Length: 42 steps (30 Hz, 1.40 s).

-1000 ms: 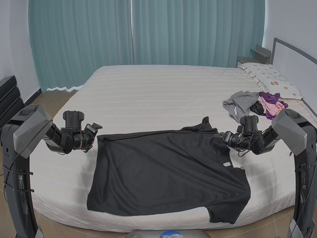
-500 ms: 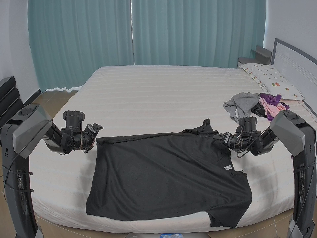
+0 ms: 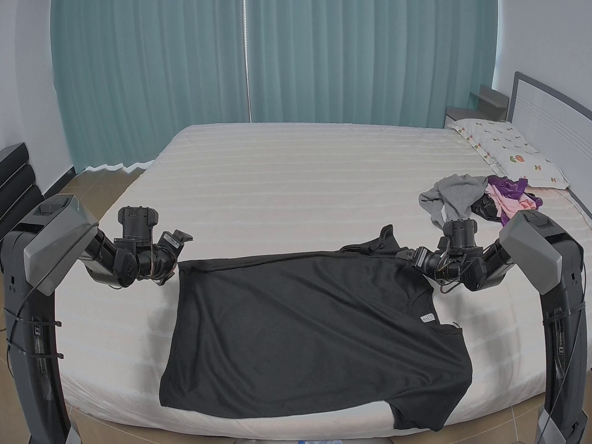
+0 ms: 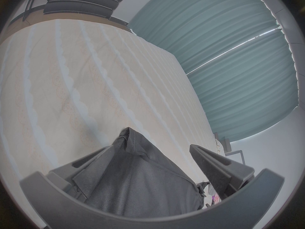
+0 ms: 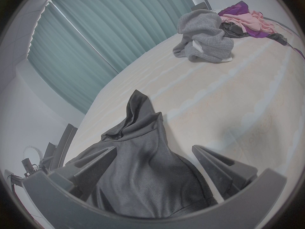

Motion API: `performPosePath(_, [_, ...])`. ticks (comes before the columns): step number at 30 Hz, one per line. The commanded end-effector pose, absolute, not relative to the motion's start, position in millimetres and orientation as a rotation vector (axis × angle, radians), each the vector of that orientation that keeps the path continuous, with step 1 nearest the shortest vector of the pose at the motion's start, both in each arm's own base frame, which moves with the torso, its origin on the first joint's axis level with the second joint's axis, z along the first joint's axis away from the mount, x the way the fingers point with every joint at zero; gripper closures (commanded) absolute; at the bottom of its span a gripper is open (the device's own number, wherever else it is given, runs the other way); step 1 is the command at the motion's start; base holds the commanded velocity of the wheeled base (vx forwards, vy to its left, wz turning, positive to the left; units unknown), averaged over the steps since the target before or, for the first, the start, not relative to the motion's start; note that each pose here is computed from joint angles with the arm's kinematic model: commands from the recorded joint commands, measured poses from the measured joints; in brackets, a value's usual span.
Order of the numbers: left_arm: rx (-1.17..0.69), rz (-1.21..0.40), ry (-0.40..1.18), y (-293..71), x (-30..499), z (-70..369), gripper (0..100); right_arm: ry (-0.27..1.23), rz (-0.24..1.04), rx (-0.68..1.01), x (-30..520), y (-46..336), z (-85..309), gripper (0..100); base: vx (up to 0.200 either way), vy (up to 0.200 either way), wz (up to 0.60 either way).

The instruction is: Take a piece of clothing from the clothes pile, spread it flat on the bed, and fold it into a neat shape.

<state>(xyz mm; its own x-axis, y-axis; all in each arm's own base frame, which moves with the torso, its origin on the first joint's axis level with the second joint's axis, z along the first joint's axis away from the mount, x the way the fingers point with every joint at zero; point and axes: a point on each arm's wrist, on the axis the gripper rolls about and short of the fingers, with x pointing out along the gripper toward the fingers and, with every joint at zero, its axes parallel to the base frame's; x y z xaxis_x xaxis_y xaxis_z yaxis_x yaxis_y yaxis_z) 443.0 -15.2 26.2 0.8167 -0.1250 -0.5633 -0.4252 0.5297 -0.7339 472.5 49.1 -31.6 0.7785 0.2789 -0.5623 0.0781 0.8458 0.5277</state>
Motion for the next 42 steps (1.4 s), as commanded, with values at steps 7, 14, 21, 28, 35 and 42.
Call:
performPosePath(7, [-1.013, 0.192, 0.612, -15, 444, 26, 0, 0.662, 0.047, 0.53, 485, 53, -56, 100, 0.0, 0.0, 0.0])
performPosePath(14, [-1.01, 0.194, 0.618, -16, 445, 23, 0, 0.643, 0.051, 0.532, 488, 55, -53, 100, 0.0, 0.0, 0.0])
performPosePath(21, [-0.974, 0.193, 0.641, -18, 446, 11, 0, 0.519, 0.04, 0.549, 500, 51, -39, 100, 0.0, 0.0, 0.0])
performPosePath(28, [-0.93, 0.182, 0.635, -24, 455, 3, 0, 0.444, -0.026, 0.562, 511, 39, -35, 100, 0.0, 0.0, 0.0])
performPosePath(35, [-0.912, 0.211, 0.571, -27, 476, -5, 0, 0.437, -0.064, 0.567, 512, 34, -44, 100, 0.0, 0.0, 0.0])
performPosePath(42, [-0.874, 0.25, 0.548, -26, 486, -16, 0, 0.383, -0.104, 0.581, 516, 29, -41, 100, 0.0, 0.0, 0.0])
